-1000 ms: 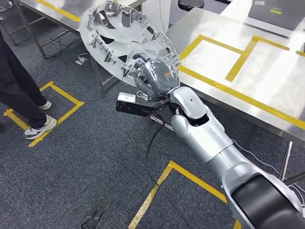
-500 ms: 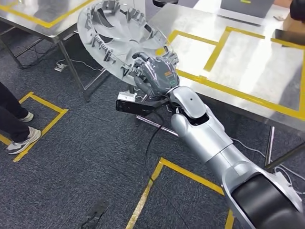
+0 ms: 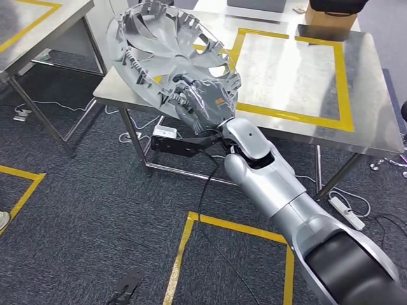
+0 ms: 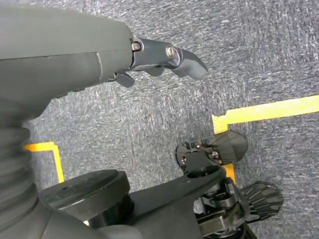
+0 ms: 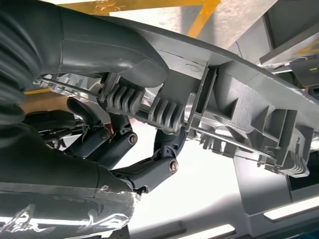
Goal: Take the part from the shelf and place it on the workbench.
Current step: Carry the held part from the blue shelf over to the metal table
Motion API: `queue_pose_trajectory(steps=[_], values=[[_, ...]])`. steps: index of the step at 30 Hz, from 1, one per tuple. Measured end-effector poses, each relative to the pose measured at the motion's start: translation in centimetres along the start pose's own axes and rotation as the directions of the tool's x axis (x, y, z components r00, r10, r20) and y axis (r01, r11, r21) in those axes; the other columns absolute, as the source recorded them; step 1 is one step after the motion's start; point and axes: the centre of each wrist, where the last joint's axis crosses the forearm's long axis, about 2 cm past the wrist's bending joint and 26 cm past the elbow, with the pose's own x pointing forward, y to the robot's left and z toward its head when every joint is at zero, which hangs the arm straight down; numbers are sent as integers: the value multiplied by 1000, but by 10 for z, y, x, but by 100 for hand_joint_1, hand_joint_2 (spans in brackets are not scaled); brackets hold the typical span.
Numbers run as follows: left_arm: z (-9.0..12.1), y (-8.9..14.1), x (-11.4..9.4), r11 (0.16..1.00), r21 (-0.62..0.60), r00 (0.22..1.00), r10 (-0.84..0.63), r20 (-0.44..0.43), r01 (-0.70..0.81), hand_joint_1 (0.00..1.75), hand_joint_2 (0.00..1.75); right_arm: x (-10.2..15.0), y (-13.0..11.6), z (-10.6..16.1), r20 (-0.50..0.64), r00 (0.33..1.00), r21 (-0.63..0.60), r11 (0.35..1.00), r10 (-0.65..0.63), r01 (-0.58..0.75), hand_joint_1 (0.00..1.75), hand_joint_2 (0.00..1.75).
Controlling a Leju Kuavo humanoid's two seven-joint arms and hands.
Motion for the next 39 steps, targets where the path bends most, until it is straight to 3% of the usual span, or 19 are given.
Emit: queue_pose_trajectory(steps=[21,39], values=[[0,0,0,1000,-10,1000,-2,-2,2,0,175,1,2,1,-3,1000,0,1000,7,-7,175,175],[-1,3,4,1000,-23,1000,-8,-2,8,0,175,2,0,-1,8,996,-23,996,87,-87,175,175]])
